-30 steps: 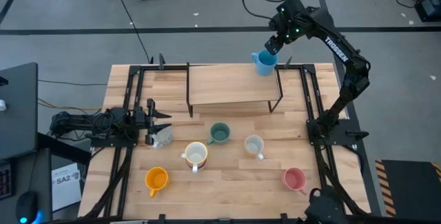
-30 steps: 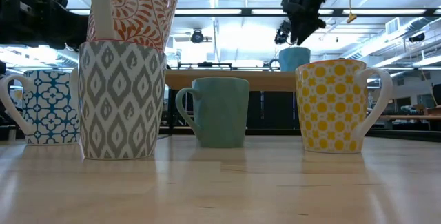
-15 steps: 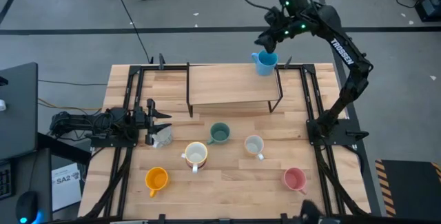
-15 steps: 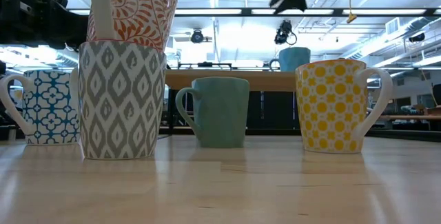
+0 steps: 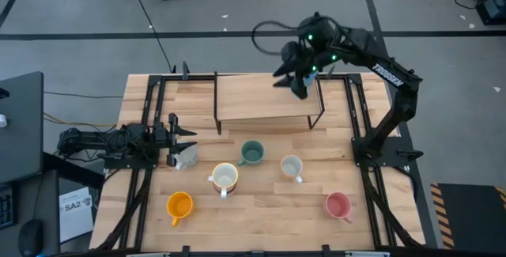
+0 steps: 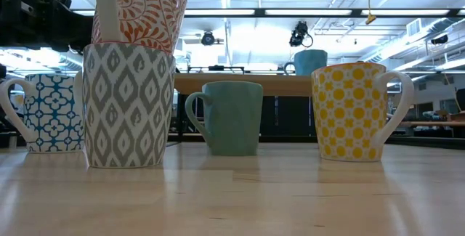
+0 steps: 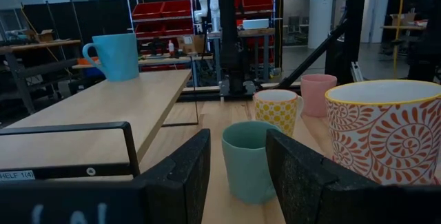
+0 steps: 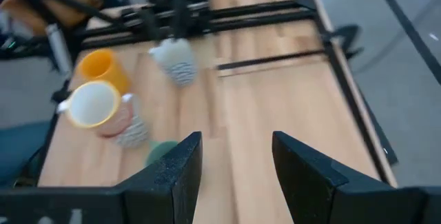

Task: Place coffee mugs
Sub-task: Put the green mug on the shelf

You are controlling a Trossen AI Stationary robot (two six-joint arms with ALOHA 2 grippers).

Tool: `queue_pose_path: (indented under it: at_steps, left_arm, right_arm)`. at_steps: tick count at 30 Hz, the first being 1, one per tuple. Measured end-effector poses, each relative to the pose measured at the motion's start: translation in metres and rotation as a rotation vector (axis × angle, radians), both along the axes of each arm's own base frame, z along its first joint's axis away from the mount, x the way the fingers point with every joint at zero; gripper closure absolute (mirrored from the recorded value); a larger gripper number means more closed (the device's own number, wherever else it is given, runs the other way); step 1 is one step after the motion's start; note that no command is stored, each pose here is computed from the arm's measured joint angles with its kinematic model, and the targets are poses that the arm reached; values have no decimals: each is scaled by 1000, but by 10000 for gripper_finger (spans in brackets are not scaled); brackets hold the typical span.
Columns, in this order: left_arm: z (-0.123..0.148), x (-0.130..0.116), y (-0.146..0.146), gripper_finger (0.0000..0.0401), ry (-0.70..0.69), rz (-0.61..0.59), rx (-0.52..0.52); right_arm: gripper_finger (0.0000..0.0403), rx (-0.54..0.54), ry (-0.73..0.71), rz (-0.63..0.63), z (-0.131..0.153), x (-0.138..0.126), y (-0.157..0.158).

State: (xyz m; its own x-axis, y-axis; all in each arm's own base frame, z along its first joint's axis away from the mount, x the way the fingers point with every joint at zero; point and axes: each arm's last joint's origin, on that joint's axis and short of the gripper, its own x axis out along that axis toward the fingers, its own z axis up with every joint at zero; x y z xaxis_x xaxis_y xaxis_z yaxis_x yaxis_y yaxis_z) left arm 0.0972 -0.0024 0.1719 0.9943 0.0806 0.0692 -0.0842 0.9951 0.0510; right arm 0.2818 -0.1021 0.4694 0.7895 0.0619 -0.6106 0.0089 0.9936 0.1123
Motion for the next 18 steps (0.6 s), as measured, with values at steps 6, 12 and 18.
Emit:
queue_pose_path:
  at_steps: [6,12,18]
  left_arm:
    - [0,0,0,253,-1,0,0]
    - [0,0,0,253,0,0,0]
    - [0,0,0,253,0,0,0]
  right_arm:
    - [221,-53,14,161,-7,16,40]
    - [221,-77,21,318,-26,34,80]
    - [221,-84,33,425,-57,51,117]
